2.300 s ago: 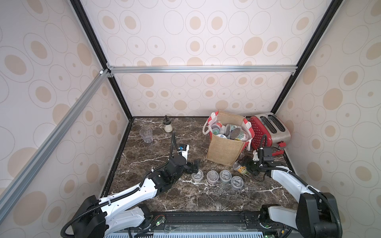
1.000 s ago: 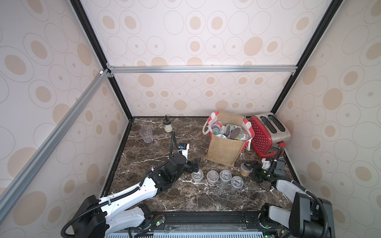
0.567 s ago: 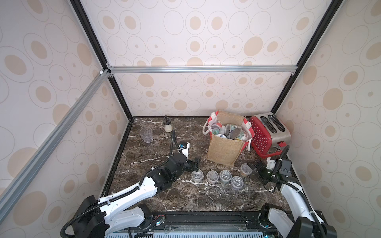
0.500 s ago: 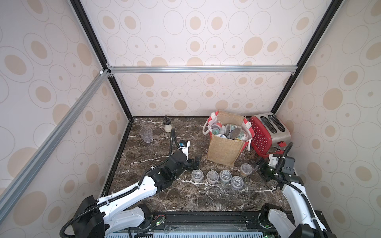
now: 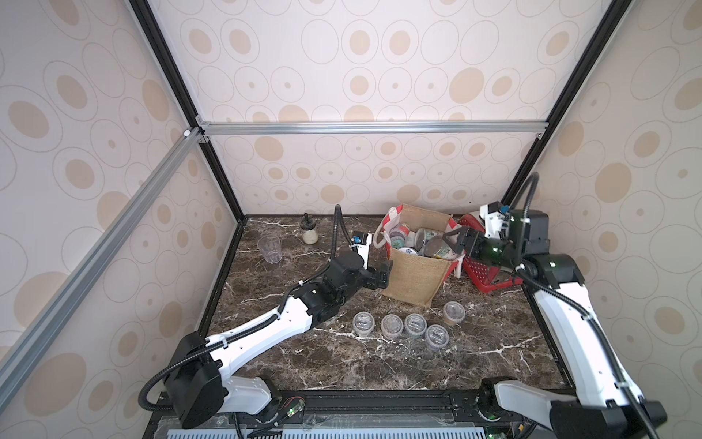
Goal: Take out the seed jars from the canvas bag
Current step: Pick up the seed jar from the canvas bag.
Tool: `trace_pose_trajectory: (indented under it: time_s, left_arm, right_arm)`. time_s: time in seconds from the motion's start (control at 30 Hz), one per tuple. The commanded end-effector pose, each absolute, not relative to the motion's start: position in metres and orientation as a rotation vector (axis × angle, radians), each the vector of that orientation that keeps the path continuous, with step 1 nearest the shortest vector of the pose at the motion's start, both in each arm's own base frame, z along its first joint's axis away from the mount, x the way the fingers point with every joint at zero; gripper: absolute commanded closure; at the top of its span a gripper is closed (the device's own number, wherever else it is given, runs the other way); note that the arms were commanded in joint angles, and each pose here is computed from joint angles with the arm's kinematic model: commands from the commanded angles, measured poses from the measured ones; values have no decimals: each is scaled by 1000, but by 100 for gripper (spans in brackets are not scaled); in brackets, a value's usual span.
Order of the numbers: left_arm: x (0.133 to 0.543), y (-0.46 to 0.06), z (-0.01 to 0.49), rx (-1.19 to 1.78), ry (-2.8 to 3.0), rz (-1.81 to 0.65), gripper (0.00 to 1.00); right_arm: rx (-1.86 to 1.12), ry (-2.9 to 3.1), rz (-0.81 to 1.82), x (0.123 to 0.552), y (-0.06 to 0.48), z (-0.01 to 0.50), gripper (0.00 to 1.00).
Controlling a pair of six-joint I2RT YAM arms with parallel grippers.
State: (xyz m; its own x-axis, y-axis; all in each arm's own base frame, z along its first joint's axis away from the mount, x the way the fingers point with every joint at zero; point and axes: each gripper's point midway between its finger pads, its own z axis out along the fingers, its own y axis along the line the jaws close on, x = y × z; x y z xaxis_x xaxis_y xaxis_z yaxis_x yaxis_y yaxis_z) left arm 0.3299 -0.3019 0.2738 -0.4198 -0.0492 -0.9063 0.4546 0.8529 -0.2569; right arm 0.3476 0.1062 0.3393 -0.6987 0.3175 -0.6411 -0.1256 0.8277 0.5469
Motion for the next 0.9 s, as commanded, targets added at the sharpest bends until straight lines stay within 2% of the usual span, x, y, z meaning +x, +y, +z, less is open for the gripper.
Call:
trace_pose_trajectory:
  time_s: [0.0,0.2,0.37,0.53,0.87]
  left_arm:
    - [346,-311,293,332,1917,-576,2]
    - [366,-332,280,361,2000,-614,2]
    - [361,-333,271,341,2016,-667,2]
    - [352,-325,262,317,2027,-684,2]
    - [346,-315,252,291,2049,-668,2]
  right_arm:
    - [67,2401,576,363,104,309,14]
    - [26,2552,373,407,92,277,14]
    - [0,2681,289,417,89,247,13]
    - [-98,2748,287,402,110,236,13]
    - [-244,2720,509,361,166,247,13]
